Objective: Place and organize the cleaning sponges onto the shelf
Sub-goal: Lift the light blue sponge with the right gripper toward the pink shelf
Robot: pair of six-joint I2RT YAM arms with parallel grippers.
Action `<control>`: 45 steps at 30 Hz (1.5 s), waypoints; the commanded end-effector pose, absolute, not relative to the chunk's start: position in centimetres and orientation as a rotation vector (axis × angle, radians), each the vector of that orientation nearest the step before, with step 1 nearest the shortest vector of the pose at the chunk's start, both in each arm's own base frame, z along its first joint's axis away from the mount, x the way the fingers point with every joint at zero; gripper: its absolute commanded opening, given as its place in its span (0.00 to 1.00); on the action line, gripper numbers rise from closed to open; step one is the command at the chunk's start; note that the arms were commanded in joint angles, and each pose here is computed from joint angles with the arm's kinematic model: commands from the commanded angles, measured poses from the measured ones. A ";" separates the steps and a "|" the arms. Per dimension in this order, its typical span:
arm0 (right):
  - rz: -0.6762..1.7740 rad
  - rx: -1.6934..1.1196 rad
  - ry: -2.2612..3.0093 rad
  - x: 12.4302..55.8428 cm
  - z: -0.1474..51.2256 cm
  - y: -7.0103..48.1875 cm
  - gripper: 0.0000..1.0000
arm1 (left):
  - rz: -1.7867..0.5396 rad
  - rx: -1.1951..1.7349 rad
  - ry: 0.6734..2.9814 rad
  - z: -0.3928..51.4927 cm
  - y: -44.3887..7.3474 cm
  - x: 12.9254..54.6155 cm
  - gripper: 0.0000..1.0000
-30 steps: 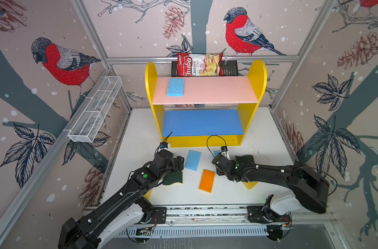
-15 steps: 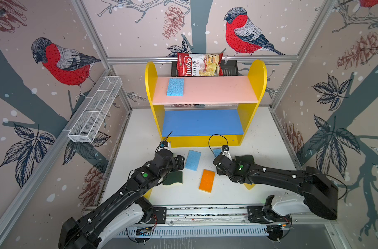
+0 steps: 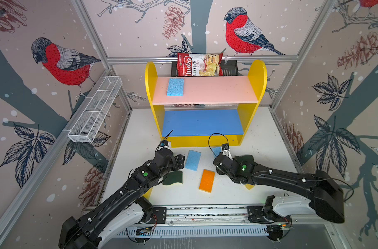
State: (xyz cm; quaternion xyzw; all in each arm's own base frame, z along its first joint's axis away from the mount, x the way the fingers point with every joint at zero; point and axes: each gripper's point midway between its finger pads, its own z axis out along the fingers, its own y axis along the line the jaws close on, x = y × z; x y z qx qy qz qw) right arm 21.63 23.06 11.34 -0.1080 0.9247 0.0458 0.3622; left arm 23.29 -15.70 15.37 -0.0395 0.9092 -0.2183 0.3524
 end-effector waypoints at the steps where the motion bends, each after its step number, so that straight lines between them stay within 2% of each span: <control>1: 0.086 -0.277 2.363 21.5 12.7 22.5 0.66 | -0.564 -0.086 2.340 16.0 -15.8 23.5 0.88; 24: 0.500 -0.346 2.035 19.4 31.1 23.4 0.66 | -0.591 -0.061 2.296 18.7 -16.0 23.6 0.88; 34: 0.546 -0.338 1.908 19.3 37.4 22.3 0.67 | -0.598 -0.048 2.308 18.7 -16.2 23.4 0.88; 45: 0.454 -0.258 1.767 20.4 43.3 19.5 0.68 | -0.621 -0.022 2.289 19.9 -17.0 23.9 0.88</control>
